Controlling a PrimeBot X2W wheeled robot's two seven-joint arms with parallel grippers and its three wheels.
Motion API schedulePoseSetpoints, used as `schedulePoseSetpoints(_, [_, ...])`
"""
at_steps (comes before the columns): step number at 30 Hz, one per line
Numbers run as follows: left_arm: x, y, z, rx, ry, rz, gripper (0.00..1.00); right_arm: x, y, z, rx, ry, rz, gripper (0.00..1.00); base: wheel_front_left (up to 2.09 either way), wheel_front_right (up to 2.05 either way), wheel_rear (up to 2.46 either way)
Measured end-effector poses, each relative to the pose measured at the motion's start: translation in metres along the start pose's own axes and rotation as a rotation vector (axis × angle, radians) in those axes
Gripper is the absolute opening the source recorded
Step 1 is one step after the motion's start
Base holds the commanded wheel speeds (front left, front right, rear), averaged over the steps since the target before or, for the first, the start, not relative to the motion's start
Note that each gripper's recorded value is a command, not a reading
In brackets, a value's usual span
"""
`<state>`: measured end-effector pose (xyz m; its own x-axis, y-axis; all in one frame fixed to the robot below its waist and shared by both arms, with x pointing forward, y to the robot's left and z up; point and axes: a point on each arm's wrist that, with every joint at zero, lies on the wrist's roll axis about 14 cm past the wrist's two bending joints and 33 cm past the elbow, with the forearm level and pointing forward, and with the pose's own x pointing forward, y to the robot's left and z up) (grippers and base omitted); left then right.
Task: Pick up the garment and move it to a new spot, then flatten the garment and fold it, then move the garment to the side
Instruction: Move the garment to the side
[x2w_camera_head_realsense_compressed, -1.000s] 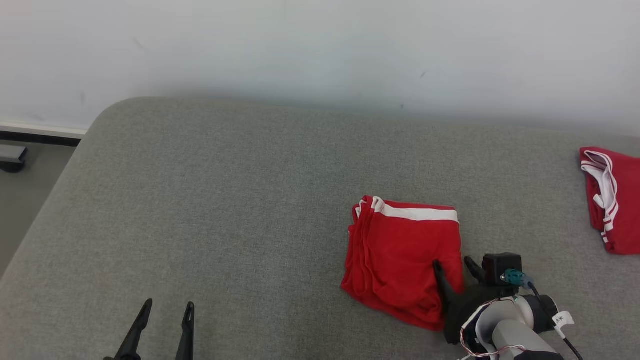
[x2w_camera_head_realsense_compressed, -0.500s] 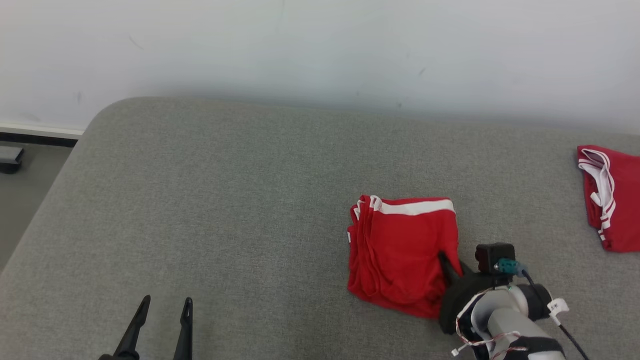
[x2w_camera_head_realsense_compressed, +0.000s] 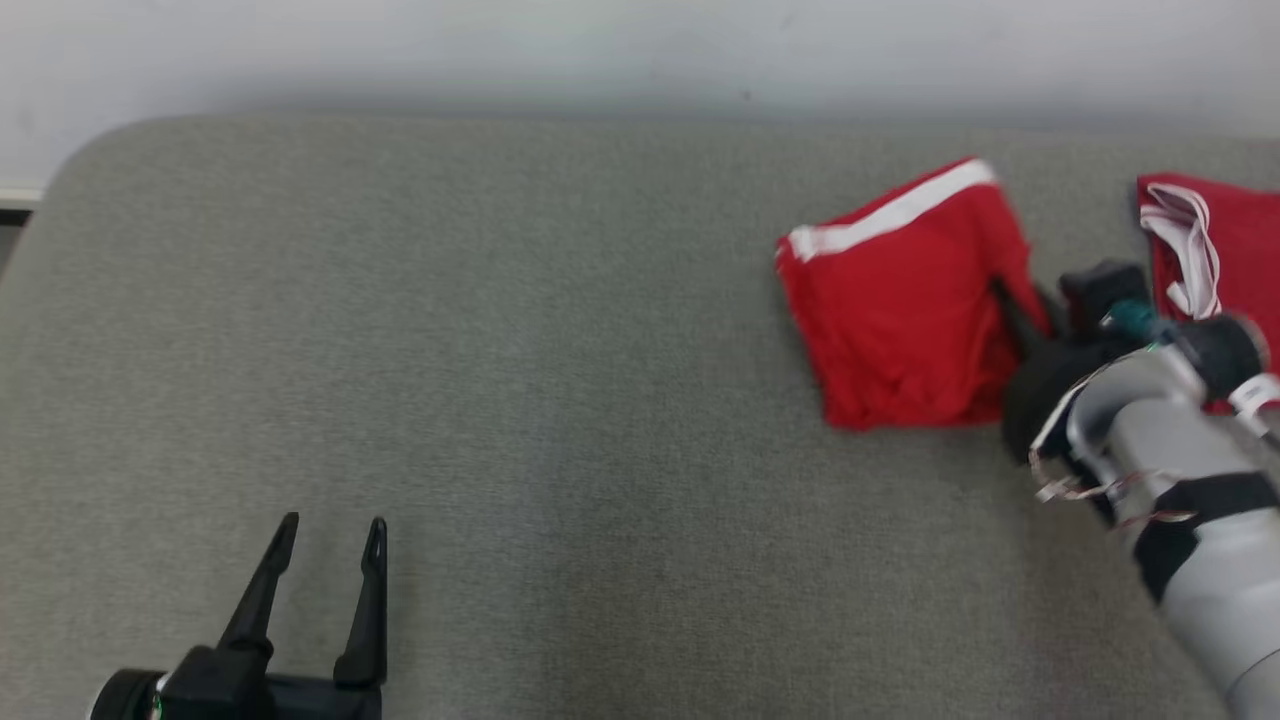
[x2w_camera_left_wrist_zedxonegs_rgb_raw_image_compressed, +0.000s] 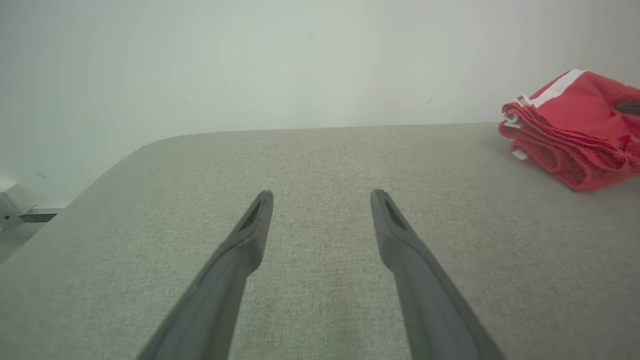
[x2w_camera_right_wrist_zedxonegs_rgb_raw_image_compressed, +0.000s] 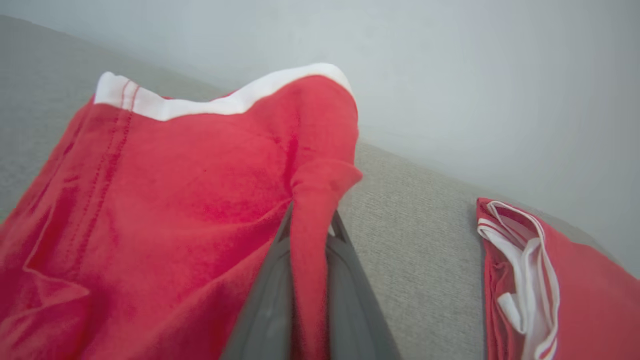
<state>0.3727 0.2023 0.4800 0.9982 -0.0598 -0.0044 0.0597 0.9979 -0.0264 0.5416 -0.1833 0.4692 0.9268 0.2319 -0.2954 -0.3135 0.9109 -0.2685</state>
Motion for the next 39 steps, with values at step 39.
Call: schedulePoseSetpoints(39, [0.12, -0.044, -0.069, 0.069, 0.034, -0.239, 1.0, -0.048, -0.263, -0.077, -0.294, 0.368, -0.42, 0.0, 0.0, 0.0, 0.0])
